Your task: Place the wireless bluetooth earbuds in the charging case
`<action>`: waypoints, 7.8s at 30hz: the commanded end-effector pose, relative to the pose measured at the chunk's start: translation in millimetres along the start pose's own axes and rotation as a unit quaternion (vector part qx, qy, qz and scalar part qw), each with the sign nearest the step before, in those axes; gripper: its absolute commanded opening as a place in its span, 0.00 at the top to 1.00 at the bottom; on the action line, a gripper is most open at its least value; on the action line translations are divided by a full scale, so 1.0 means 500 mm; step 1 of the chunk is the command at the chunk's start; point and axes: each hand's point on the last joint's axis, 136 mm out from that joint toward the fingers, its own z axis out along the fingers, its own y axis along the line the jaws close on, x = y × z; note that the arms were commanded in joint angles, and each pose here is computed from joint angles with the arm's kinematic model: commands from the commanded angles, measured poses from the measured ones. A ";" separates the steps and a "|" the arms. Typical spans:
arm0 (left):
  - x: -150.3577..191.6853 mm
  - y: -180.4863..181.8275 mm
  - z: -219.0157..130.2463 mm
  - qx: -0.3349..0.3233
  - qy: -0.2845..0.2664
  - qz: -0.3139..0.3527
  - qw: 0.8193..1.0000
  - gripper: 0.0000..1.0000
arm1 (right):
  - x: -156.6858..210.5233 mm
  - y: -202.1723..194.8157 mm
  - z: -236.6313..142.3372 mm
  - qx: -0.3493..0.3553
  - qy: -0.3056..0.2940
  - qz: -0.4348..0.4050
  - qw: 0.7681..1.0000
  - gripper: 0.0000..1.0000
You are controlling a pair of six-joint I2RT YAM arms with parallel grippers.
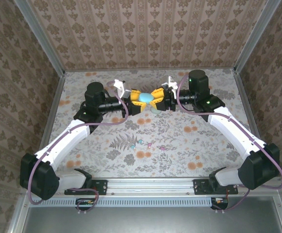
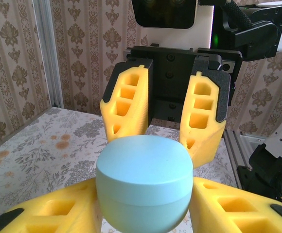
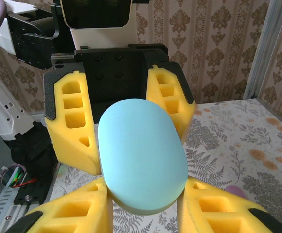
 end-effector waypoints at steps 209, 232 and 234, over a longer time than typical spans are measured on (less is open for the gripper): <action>-0.053 0.096 -0.309 -0.346 -0.136 0.056 0.927 0.65 | 0.570 0.133 0.226 0.165 0.481 0.482 0.714 0.66; -0.054 0.092 -0.317 -0.355 -0.137 0.063 0.923 0.65 | 0.600 0.144 0.237 0.191 0.506 0.491 0.683 0.65; -0.052 0.091 -0.317 -0.355 -0.136 0.063 0.923 0.65 | 0.602 0.146 0.236 0.190 0.508 0.491 0.682 0.65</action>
